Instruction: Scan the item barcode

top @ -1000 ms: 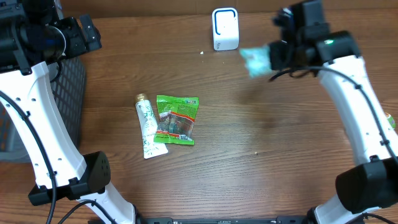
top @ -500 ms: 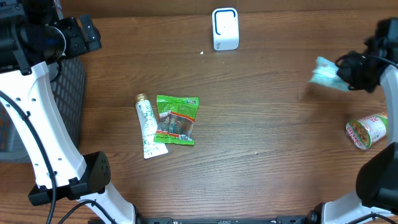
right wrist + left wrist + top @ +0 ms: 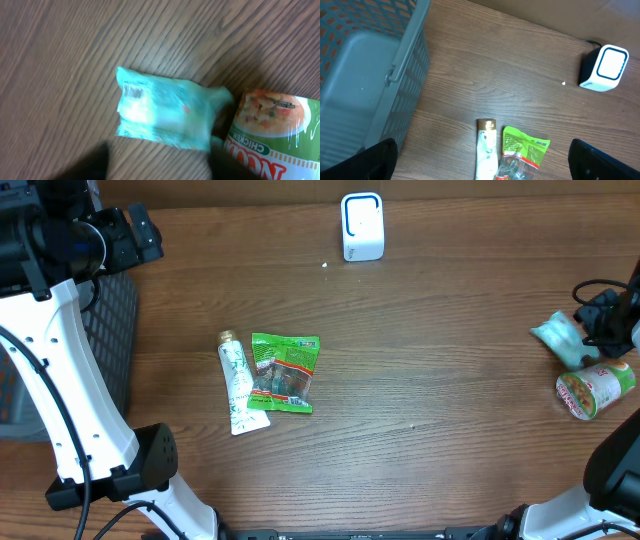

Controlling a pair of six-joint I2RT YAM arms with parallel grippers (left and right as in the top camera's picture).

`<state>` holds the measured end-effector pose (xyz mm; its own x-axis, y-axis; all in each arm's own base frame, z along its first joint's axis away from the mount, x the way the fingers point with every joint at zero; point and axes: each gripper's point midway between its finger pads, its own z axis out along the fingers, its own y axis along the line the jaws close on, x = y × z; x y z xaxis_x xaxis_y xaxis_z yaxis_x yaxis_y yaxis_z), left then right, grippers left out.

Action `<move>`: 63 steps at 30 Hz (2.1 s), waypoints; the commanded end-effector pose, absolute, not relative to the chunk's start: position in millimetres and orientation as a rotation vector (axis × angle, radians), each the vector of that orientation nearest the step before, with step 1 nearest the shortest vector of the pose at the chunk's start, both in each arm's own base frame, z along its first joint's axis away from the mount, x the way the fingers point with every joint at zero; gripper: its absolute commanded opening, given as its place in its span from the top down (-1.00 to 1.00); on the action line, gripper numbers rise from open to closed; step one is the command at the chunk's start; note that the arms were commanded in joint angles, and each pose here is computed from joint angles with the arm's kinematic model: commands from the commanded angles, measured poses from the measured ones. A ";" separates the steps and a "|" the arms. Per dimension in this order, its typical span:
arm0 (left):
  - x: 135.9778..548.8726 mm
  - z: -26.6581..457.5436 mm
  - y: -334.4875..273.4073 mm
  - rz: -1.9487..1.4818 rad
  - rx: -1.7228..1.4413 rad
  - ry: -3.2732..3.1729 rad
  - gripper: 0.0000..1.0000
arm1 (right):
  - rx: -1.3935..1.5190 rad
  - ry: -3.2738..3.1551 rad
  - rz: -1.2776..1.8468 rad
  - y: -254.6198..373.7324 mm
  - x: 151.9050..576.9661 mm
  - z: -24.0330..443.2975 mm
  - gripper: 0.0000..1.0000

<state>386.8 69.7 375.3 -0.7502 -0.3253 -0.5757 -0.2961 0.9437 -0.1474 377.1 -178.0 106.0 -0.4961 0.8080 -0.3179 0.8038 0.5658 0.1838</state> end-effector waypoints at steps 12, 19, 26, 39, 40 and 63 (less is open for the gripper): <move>386.2 376.0 72.3 -0.052 -0.461 2.461 -0.99 | 0.750 2.588 0.556 -67.7 413.7 188.0 -0.93; 386.2 376.0 72.3 -0.052 -0.461 2.461 -1.00 | 0.303 2.582 0.928 63.2 435.6 199.7 -1.00; 386.2 376.0 72.3 -0.052 -0.461 2.461 -1.00 | 0.099 2.717 0.999 175.6 423.8 164.9 -1.00; 386.2 376.0 72.3 -0.052 -0.461 2.461 -1.00 | -0.340 2.748 0.994 325.9 384.9 108.3 -0.78; 386.2 376.0 72.3 -0.052 -0.461 2.461 -1.00 | -0.409 2.723 0.998 336.2 379.7 110.0 -0.75; 386.2 376.0 72.3 -0.052 -0.461 2.461 -0.99 | -0.652 2.811 1.166 392.2 308.1 91.0 0.00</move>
<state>386.8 69.7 375.3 -0.7502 -0.3253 -0.5757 -0.2961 0.9437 -0.1474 316.2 388.1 96.6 -0.9113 -0.3501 -0.2167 -0.4032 0.6529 0.6412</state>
